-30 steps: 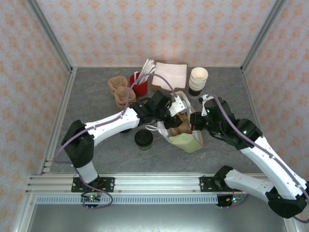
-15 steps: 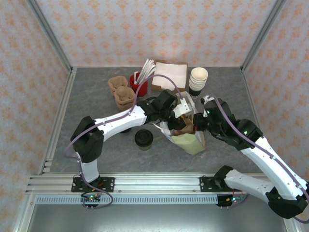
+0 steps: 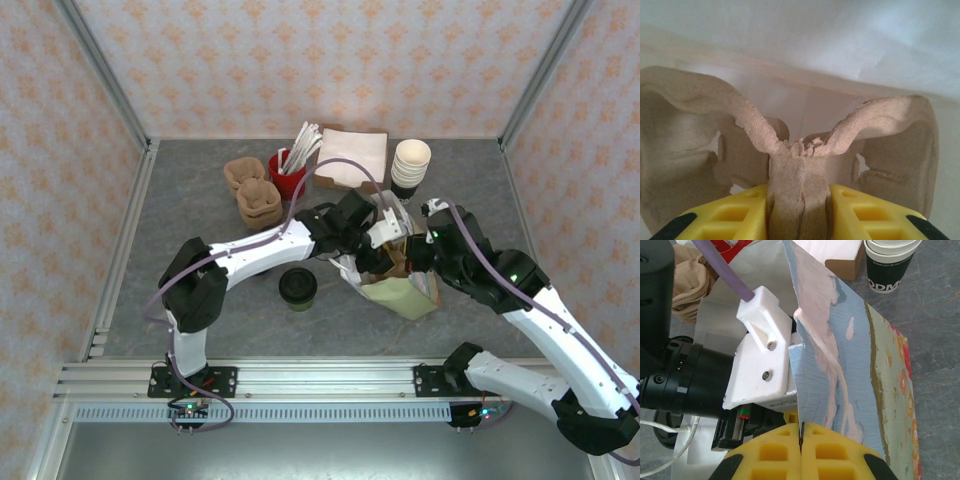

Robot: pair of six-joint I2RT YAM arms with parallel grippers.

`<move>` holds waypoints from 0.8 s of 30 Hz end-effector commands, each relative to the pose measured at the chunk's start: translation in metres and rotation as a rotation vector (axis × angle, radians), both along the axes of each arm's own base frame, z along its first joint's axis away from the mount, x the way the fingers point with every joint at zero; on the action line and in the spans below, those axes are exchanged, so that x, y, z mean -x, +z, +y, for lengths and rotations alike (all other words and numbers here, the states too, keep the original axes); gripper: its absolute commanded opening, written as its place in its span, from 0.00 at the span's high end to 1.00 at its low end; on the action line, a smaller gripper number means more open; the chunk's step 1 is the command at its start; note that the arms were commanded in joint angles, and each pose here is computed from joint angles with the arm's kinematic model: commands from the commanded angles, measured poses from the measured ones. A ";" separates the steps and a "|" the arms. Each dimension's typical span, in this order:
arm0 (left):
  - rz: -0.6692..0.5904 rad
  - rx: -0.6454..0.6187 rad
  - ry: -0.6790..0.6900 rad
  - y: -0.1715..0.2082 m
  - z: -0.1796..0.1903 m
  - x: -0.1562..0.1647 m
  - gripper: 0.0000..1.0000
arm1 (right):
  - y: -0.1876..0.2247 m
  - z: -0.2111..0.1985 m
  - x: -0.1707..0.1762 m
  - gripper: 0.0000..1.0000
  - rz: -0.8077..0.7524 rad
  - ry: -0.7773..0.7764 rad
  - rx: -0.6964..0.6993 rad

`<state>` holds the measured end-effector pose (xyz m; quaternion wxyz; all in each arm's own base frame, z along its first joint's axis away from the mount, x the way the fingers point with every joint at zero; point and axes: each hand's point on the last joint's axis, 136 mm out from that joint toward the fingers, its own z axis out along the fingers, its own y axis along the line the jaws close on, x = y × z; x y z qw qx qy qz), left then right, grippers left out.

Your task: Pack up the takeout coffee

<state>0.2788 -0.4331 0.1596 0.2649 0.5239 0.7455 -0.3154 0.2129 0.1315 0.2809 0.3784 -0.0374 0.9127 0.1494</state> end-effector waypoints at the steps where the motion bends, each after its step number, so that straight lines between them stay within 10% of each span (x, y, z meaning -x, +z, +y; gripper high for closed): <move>1: 0.022 0.007 -0.017 -0.008 -0.013 0.003 0.66 | 0.004 -0.006 -0.003 1.00 -0.038 -0.018 0.005; 24: -0.027 0.020 -0.007 0.016 -0.019 0.007 0.31 | 0.006 -0.019 0.005 1.00 -0.058 -0.047 -0.008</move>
